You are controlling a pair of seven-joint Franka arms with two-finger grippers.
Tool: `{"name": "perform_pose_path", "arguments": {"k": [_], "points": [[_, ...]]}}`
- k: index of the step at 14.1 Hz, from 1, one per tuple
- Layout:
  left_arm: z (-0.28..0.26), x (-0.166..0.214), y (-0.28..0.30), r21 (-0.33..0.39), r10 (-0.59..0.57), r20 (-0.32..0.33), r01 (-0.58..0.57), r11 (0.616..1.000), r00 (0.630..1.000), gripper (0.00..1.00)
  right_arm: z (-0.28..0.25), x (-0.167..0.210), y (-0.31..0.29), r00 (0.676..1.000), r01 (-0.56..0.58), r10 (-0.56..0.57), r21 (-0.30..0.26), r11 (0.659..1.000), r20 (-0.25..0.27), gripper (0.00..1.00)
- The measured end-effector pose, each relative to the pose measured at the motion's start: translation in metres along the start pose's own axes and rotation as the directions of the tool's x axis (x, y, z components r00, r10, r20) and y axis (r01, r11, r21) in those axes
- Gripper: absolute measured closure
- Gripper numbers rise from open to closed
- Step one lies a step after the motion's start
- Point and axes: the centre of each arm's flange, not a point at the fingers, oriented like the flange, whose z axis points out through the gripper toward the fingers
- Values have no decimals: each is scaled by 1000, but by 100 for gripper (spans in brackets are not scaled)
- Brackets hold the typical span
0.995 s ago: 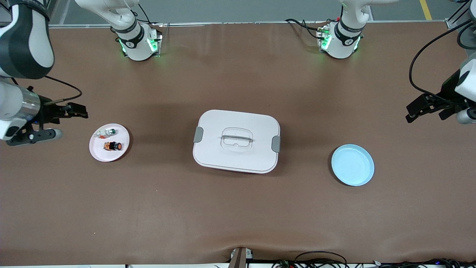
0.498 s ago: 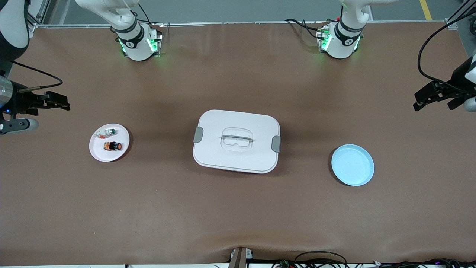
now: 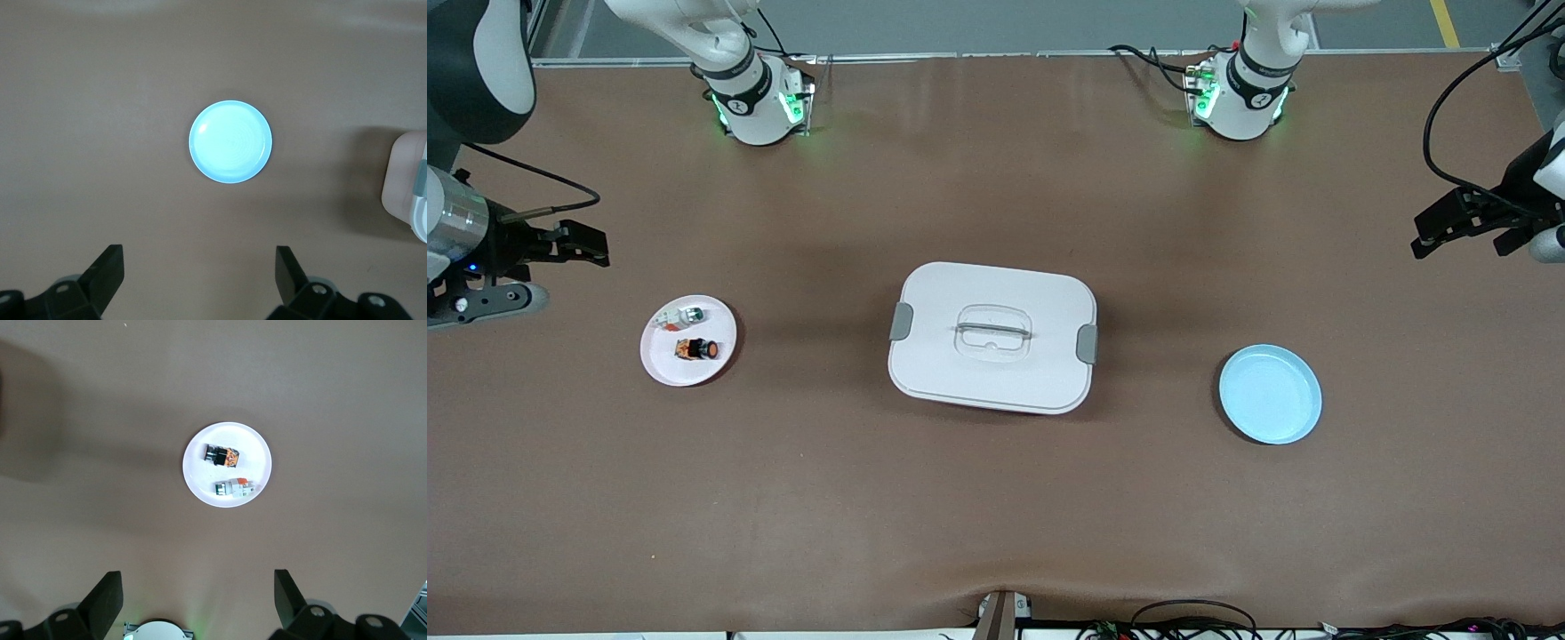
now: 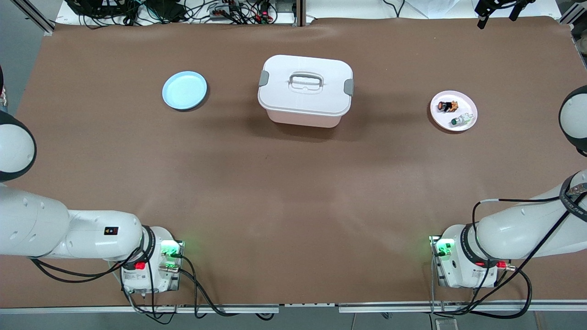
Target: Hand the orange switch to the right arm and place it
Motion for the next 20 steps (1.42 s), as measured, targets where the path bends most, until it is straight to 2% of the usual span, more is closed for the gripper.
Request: {"name": "perform_pose_path", "arguments": {"k": [2,6,10,15,17,20], "points": [[0,0,1,0,3,1,-3,1000,1000,0,-1,-4,9,1000,-20,20,2,1000,14,0],[-2,-1,3,0,5,2,-5,1000,1000,0,-8,-10,28,997,-76,76,14,997,-6,0],[-2,-1,6,-1,12,2,-12,1000,1000,0,-7,-10,31,977,-212,213,96,973,-6,0],[-3,-1,12,-1,22,2,-22,1000,1000,0,-7,-12,36,971,-236,238,105,966,-2,0],[-3,-1,14,-1,26,1,-26,1000,1000,0,-5,-16,38,970,-242,240,109,964,24,0],[-3,-1,14,-1,26,2,-26,1000,1000,0,-5,-16,39,970,-244,243,112,963,27,0]]}}
